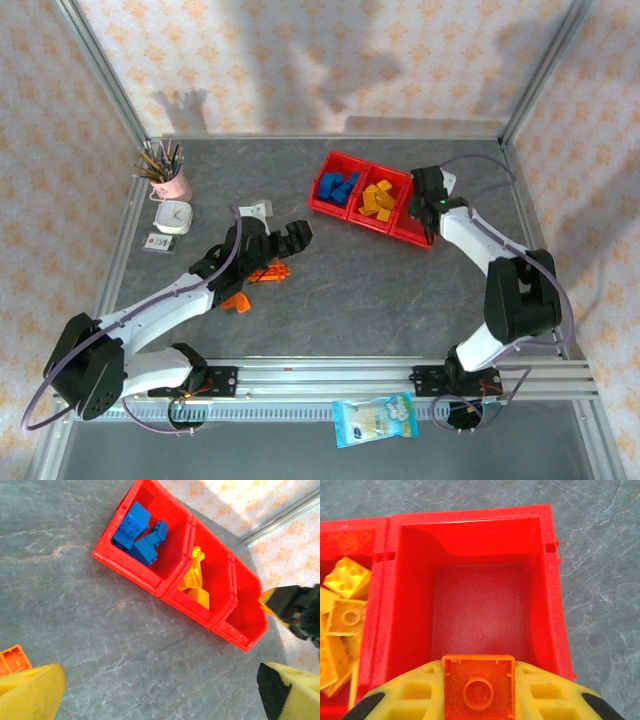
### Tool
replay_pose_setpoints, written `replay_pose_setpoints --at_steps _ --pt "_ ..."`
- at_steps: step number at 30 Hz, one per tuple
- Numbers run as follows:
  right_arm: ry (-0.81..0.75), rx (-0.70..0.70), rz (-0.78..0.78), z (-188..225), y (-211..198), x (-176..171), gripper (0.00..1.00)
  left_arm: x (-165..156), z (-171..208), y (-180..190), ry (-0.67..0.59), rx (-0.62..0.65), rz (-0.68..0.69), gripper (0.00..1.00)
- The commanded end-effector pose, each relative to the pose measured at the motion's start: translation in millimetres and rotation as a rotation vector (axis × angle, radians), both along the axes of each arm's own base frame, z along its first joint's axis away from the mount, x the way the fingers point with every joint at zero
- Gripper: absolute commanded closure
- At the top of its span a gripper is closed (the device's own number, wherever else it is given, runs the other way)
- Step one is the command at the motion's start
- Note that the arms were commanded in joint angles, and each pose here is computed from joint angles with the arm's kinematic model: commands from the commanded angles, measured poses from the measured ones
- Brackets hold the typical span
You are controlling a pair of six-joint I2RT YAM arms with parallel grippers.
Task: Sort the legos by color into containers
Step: Place the lego in the container.
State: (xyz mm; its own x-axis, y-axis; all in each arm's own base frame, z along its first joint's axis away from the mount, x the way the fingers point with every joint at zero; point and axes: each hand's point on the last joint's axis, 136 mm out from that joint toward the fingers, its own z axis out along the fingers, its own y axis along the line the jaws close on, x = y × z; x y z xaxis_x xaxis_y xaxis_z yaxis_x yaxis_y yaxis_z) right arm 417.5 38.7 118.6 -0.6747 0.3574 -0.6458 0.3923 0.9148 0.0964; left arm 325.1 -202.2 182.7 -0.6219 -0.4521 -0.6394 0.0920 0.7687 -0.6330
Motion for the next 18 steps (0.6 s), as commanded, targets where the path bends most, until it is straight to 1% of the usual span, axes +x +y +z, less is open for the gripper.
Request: replay_pose_setpoints --at_steps 1,3,5,6,9,12,15,18 --pt "-0.022 -0.024 -0.003 3 -3 25 0.66 11 27 -7 -0.077 -0.021 0.000 0.01" --pt "-0.029 -0.022 0.006 7 -1 30 0.60 12 29 -7 -0.077 -0.007 0.002 0.01" --pt "-0.057 0.002 0.033 17 5 33 0.52 12 30 -5 -0.078 0.008 0.002 0.01" --pt "-0.071 0.010 0.042 22 7 33 0.50 11 30 -4 -0.078 0.010 0.004 0.01" --pt "-0.084 0.014 0.051 32 8 30 0.47 10 29 0 -0.080 0.018 0.020 0.01" --pt "-0.088 0.018 0.080 41 16 23 0.46 8 31 3 -0.088 0.017 0.023 0.01" --pt "-0.108 0.027 0.150 52 39 13 0.43 5 35 8 -0.102 0.019 0.037 0.01" --pt "-0.108 0.054 0.256 55 75 0 0.40 1 35 17 -0.103 0.036 0.066 0.01"
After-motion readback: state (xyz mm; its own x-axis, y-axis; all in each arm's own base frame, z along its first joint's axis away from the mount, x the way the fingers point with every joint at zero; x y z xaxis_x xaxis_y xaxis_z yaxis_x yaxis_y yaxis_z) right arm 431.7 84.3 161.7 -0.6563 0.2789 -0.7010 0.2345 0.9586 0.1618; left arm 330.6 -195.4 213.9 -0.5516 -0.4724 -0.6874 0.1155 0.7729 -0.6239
